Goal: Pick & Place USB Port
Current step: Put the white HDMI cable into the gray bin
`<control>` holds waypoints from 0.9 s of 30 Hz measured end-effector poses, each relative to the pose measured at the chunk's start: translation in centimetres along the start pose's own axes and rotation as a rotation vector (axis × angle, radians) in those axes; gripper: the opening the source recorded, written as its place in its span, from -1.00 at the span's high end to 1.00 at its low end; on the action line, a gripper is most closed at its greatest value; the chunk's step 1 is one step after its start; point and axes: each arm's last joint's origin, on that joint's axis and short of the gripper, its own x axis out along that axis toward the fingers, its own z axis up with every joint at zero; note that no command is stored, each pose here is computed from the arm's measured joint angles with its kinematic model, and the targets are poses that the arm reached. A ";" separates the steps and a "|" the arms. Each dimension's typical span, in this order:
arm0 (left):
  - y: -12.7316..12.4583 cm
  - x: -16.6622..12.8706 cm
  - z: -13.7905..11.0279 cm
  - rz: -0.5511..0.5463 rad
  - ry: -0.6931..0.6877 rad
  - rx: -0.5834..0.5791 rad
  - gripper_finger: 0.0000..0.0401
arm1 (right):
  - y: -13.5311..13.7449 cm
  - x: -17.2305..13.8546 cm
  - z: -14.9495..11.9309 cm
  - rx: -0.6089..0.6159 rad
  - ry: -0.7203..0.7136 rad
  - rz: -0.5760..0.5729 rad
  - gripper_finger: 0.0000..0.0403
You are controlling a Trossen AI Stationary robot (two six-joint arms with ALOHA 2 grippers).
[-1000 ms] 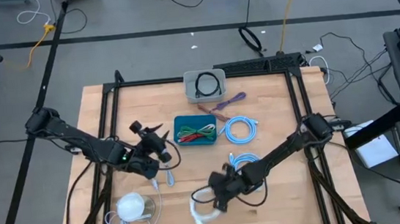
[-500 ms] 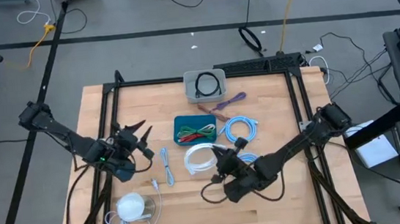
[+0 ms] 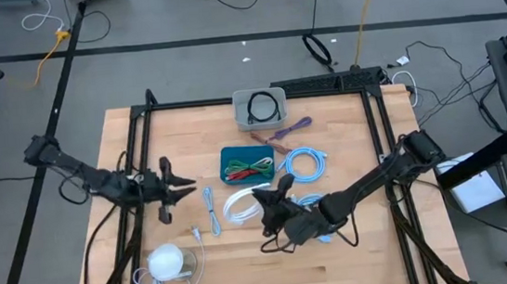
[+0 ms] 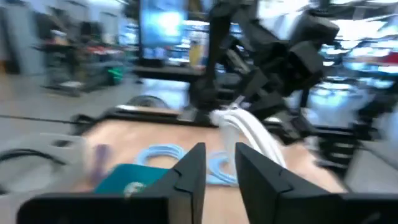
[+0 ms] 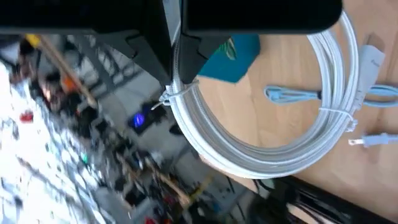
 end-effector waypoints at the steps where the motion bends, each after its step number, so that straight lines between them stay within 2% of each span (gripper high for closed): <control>1: 0.1 0.1 -0.2 -0.021 0.006 -0.019 0.49 | 0.1 0.0 -0.2 -0.018 -0.026 0.008 0.98; 6: 0.3 1.2 -1.0 -0.014 0.054 -0.060 0.12 | -0.1 0.4 -1.4 -0.034 -0.108 -0.036 0.98; 10: 0.3 2.3 -1.4 0.015 0.053 -0.062 -0.19 | -1.2 1.0 -2.3 -0.056 -0.064 -0.187 0.98; 13: 0.4 3.1 -1.6 0.053 0.039 -0.050 -0.32 | -2.2 1.6 -2.6 0.004 -0.057 -0.259 0.98; 18: 0.9 4.6 -2.1 0.193 0.081 0.022 -0.34 | -3.6 2.7 -2.9 0.201 -0.106 -0.297 0.98; 24: 0.9 6.0 -2.0 0.193 0.038 0.045 -0.24 | -4.0 3.4 -4.3 0.256 -0.099 -0.318 0.98; 27: 1.3 6.5 -2.0 0.157 0.015 0.030 -0.22 | -4.1 3.3 -4.4 0.273 -0.128 -0.310 0.98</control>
